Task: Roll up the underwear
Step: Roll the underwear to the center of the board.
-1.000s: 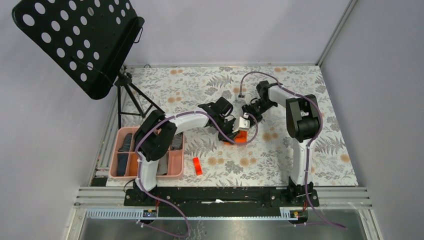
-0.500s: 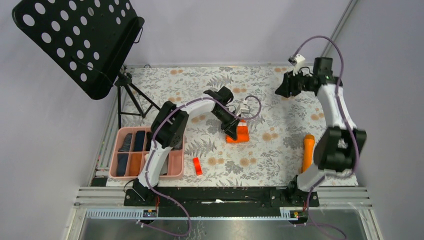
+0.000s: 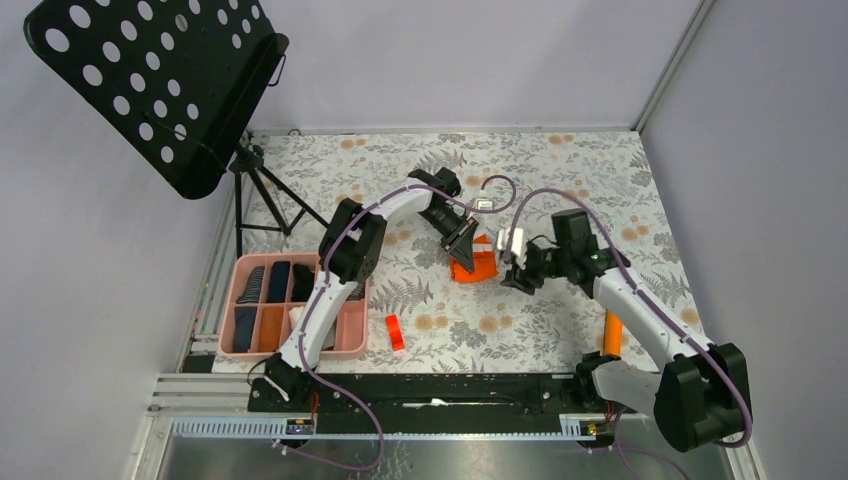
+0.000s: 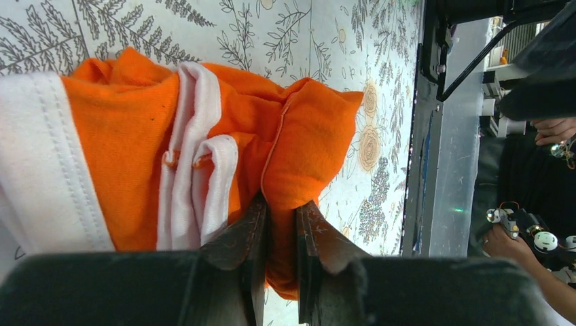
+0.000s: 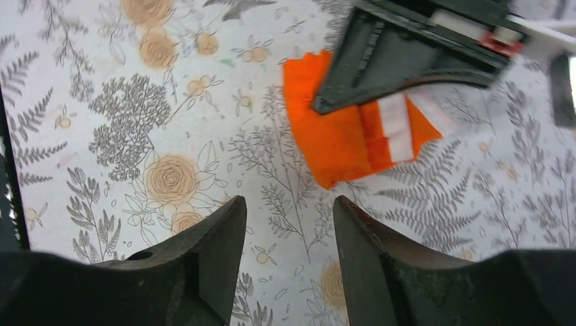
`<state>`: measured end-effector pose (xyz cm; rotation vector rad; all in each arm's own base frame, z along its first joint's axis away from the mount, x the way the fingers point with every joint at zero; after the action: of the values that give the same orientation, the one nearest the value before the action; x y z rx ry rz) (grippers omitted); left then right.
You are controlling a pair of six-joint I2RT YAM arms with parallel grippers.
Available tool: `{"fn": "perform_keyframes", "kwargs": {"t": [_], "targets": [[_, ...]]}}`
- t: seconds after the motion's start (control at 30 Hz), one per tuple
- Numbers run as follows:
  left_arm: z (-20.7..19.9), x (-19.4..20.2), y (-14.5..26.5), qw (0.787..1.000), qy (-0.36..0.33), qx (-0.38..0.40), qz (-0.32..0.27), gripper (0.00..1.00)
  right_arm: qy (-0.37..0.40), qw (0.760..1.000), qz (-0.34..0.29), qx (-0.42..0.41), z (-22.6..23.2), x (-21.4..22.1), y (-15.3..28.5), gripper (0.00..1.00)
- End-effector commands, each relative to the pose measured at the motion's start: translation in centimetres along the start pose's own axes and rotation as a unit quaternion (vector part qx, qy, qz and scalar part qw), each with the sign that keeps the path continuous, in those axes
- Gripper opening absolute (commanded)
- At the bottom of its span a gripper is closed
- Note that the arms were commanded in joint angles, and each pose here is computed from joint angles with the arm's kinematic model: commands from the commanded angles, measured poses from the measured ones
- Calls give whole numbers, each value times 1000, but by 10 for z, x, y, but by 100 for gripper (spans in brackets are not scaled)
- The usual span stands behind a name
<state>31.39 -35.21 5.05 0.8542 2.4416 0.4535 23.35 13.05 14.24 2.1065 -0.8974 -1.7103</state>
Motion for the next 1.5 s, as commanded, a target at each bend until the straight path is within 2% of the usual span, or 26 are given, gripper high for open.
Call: {"fn": "perform_keyframes", "kwargs": {"t": [0.0,0.3,0.87,0.93,1.03,1.07,1.17,1.2,1.33,1.47], "targets": [[32,28,-12,998,27,-42,43,5,121,992,24,-13,1,0,-23,59],[32,29,-12,998,31,-44,44,7,211,974,40,-66,2,0,-70,61],[39,31,-10,997,47,-43,40,8,267,953,125,-76,-14,44,-102,61],[40,29,-8,997,50,-44,36,12,271,947,143,-95,-10,56,-106,56],[40,22,2,997,45,-51,25,26,261,941,170,-134,-3,73,-110,34],[39,19,7,998,41,-53,18,30,255,939,175,-148,-1,75,-110,24],[31,5,35,998,31,-59,-14,35,229,938,175,-191,5,71,-108,4],[24,0,47,998,28,-55,-30,37,219,938,171,-210,9,68,-106,0],[-13,-22,108,993,-1,-51,-110,44,157,940,146,-264,19,47,-100,0],[-55,-28,148,975,-106,-110,-160,48,49,937,154,-311,25,35,-96,0]]}}
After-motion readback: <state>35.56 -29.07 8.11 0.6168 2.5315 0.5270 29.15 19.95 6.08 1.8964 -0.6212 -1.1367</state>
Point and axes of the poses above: each gripper's point midway between its finger pads, its own y axis back along the fingers, its own z axis along the line the jaws close on, x = y × z, the point moved 4 cm from there along y, back along the fingers, and after that the axes turned 7 degrees about y, right-handed, at the moved point
